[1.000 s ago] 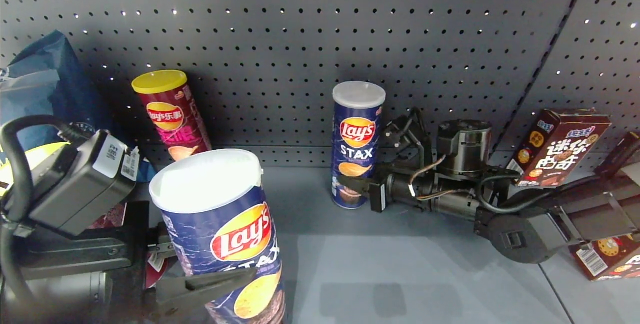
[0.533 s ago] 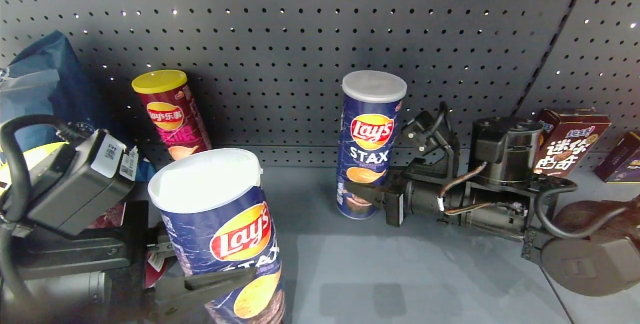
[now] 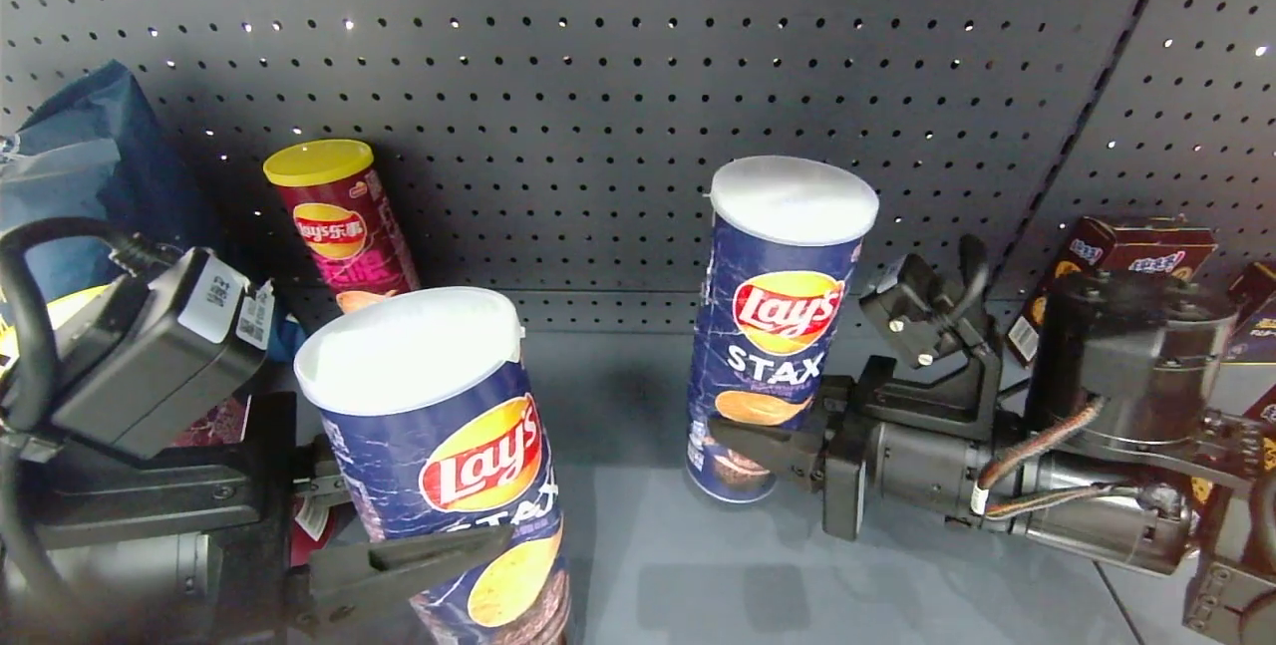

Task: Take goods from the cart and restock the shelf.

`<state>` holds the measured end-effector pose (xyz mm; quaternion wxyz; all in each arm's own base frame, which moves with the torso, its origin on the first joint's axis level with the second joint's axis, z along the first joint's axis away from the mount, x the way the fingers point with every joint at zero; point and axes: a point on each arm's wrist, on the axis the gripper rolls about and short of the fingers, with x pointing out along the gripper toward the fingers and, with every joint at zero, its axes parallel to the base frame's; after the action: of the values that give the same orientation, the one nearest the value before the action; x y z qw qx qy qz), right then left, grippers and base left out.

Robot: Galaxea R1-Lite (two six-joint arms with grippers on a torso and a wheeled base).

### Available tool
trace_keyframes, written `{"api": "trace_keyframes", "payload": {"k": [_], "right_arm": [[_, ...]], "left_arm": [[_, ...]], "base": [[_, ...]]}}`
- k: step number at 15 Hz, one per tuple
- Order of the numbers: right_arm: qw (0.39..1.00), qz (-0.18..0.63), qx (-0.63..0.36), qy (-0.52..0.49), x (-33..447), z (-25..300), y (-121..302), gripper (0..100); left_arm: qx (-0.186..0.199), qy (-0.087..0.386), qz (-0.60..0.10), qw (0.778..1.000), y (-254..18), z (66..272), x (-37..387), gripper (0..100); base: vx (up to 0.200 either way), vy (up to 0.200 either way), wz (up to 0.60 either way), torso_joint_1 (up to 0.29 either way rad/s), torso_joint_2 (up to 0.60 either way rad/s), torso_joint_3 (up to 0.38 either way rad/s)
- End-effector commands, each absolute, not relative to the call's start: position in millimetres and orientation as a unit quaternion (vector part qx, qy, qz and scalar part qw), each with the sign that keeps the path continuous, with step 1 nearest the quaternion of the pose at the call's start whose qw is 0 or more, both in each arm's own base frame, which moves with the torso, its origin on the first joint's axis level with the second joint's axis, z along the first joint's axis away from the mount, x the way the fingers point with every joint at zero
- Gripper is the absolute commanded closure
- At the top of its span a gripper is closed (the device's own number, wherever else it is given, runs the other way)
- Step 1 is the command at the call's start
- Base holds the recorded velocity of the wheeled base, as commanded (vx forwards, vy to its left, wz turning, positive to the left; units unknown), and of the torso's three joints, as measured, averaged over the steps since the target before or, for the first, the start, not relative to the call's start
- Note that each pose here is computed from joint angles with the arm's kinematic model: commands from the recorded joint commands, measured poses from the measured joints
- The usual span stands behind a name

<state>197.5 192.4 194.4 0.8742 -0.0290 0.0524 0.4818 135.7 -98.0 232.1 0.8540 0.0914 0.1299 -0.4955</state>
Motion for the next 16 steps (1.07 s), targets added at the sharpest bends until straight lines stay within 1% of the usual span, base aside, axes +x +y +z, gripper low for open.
{"api": "trace_keyframes", "payload": {"k": [1,3,8,13,16], "right_arm": [[0.872,0.485,-0.029,0.053,181.9,180.3,181.0,100],[0.868,0.493,-0.029,0.055,174.3,171.2,179.6,100],[0.865,0.499,-0.031,0.054,164.3,165.6,184.7,100],[0.864,0.498,-0.034,0.065,154.6,148.1,176.0,100],[0.864,0.498,-0.034,0.068,153.3,145.2,174.6,100]], "left_arm": [[0.091,0.127,-0.495,0.855,-98.3,233.9,136.3,100],[0.091,0.127,-0.495,0.855,-98.3,233.9,136.3,100],[0.092,0.129,-0.497,0.853,-99.8,233.7,137.2,100],[0.092,0.126,-0.496,0.854,-100.8,236.2,138.9,100],[0.092,0.130,-0.496,0.854,-101.8,234.6,140.8,100]], "base": [[0.000,0.000,0.00,0.000,0.00,0.000],[0.000,0.000,0.00,0.000,0.00,0.000],[0.000,0.000,0.00,0.000,0.00,0.000],[0.000,0.000,0.00,0.000,0.00,0.000],[0.000,0.000,0.00,0.000,0.00,0.000]]}}
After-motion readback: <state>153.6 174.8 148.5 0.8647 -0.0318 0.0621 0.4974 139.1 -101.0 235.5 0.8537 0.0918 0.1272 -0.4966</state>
